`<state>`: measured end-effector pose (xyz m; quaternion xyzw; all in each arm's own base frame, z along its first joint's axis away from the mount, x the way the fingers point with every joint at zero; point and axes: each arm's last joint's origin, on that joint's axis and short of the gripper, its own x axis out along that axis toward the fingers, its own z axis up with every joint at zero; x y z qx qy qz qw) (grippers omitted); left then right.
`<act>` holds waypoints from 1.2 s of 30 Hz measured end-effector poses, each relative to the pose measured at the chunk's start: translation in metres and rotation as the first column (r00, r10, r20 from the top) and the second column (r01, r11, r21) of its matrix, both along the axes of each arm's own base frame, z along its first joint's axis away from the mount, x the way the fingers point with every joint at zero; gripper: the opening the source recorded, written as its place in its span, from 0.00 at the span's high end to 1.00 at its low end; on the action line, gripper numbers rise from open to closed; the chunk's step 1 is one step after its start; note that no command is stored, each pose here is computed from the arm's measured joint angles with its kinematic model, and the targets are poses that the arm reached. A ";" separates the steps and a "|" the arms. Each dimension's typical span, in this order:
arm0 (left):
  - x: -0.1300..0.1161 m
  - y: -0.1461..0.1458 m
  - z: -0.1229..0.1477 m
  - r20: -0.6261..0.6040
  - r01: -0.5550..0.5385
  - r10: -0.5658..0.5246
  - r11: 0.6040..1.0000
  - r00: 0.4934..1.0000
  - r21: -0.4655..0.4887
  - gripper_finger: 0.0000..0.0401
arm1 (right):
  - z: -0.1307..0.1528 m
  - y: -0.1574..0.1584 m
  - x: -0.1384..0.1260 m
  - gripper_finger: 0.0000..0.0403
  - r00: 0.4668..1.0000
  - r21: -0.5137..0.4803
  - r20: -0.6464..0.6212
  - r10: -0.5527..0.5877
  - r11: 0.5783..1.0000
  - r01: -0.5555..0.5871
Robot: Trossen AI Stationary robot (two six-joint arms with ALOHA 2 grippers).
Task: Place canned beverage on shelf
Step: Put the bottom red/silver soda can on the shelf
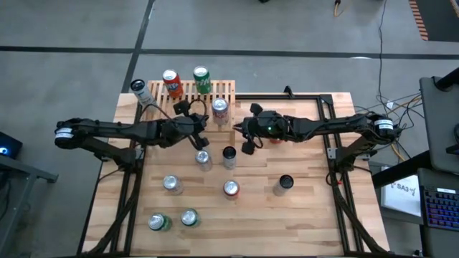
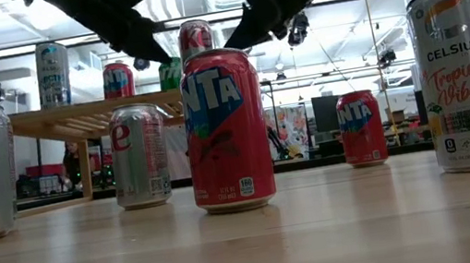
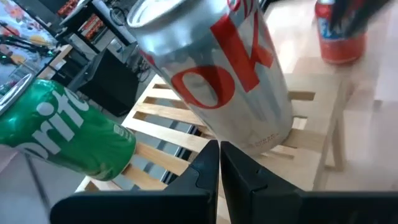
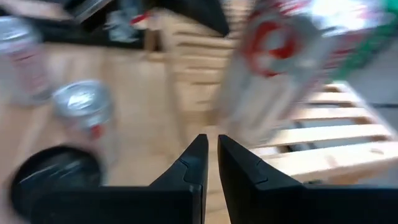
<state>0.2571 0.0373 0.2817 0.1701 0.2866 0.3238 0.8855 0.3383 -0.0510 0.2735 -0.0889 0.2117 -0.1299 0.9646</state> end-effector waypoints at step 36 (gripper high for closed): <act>-0.070 -0.034 -0.002 0.380 0.212 -0.177 0.976 0.908 -0.049 1.00 | -0.010 -0.011 0.035 0.93 0.954 -0.046 0.289 0.084 0.996 -0.074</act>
